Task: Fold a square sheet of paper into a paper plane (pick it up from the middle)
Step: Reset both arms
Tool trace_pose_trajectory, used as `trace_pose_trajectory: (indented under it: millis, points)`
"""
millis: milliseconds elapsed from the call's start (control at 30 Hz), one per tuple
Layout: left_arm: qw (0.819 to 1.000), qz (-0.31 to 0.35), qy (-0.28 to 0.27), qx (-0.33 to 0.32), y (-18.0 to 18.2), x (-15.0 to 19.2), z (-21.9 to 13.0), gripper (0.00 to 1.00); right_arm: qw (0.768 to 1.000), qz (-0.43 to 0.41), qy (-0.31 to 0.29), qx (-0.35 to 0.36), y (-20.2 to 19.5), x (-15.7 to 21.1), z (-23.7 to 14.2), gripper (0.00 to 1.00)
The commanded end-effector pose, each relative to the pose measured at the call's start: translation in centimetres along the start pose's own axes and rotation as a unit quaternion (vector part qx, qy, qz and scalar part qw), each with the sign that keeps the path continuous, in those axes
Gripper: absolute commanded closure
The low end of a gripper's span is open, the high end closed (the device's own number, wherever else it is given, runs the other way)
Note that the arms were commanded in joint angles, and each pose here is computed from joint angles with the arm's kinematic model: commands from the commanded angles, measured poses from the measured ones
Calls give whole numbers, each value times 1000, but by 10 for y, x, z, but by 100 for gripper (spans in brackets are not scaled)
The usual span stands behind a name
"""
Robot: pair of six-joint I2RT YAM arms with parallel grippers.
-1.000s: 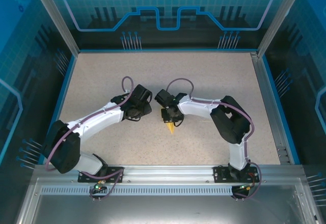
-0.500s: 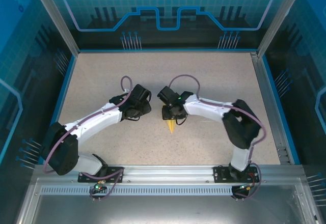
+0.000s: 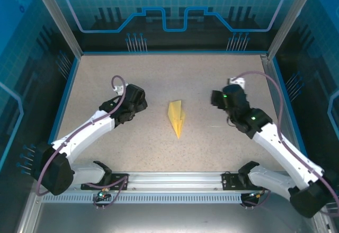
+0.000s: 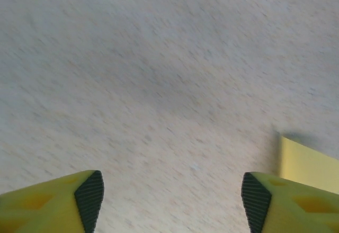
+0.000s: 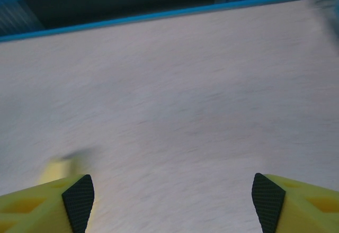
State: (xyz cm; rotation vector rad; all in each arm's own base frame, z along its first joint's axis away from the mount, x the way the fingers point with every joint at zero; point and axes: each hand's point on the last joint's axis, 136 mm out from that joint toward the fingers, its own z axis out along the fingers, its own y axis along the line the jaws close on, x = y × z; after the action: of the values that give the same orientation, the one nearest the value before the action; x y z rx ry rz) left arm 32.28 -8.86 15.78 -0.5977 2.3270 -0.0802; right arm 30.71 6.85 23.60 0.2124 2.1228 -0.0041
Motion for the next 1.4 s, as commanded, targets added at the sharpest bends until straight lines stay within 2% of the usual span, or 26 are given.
trace_pose_trajectory:
  millis: [0, 100, 200, 267, 367, 400, 467, 567, 633, 700, 800, 833, 867, 900, 933, 967, 1000, 1033, 1067, 1367]
  points:
    - [994, 18, -63, -84, 40, -34, 7, 7, 996, -66, -9, 65, -48, 10, 36, 16]
    - [985, 20, -80, -149, 68, -53, 19, 1, 996, -50, 30, 70, -81, 35, 79, 16]
    - [979, 37, -106, -171, 82, -65, 32, 2, 995, -59, 43, 66, -88, 56, 115, 16]
    - [975, 59, -138, -163, 82, -73, 38, 1, 996, -69, 35, 46, -80, 60, 131, 16]
    - [970, 79, -193, -129, 82, -77, 54, 1, 997, -82, -7, 12, -67, 57, 148, 15]
    - [974, 73, -182, -113, 82, -77, 56, 2, 996, -89, -16, -2, -62, 55, 152, 15]
    - [972, 78, -199, -97, 83, -84, 62, 1, 994, -104, -28, -26, -52, 50, 155, 15]
    - [973, 103, -185, -90, 88, -80, 75, 1, 989, -124, -49, -66, -38, 58, 160, 15]
    - [967, 121, -207, -84, 90, -80, 78, 1, 984, -141, -69, -79, -30, 61, 152, 15]
    - [966, 106, -231, -48, 94, -77, 82, 2, 983, -141, -86, -84, -30, 63, 147, 13]
    - [969, 86, -233, -5, 102, -67, 94, 2, 983, -139, -95, -78, -33, 66, 153, 12]
    - [969, 100, -227, 15, 95, -61, 96, 2, 985, -133, -76, -81, -34, 69, 154, 7]
    - [966, 115, -229, 42, 86, -59, 96, 1, 985, -128, -85, -83, -36, 67, 154, 1]
    - [964, 120, -230, 52, 85, -52, 102, 2, 986, -126, -76, -82, -37, 68, 155, 1]
    - [958, 124, -251, 58, 84, -53, 103, 1, 985, -126, -82, -82, -37, 67, 155, 1]
    - [965, 125, -224, 54, 85, -47, 106, 2, 986, -126, -78, -81, -37, 68, 155, 0]
    - [966, 124, -219, 51, 84, -50, 106, 2, 985, -127, -81, -82, -36, 67, 155, 0]
    - [963, 126, -233, 51, 84, -52, 106, 2, 986, -126, -78, -81, -37, 68, 155, 1]
    - [966, 126, -219, 46, 86, -48, 107, 1, 985, -127, -80, -82, -36, 68, 154, 1]
    - [965, 130, -224, 46, 83, -49, 106, 2, 985, -127, -80, -82, -37, 68, 154, 1]
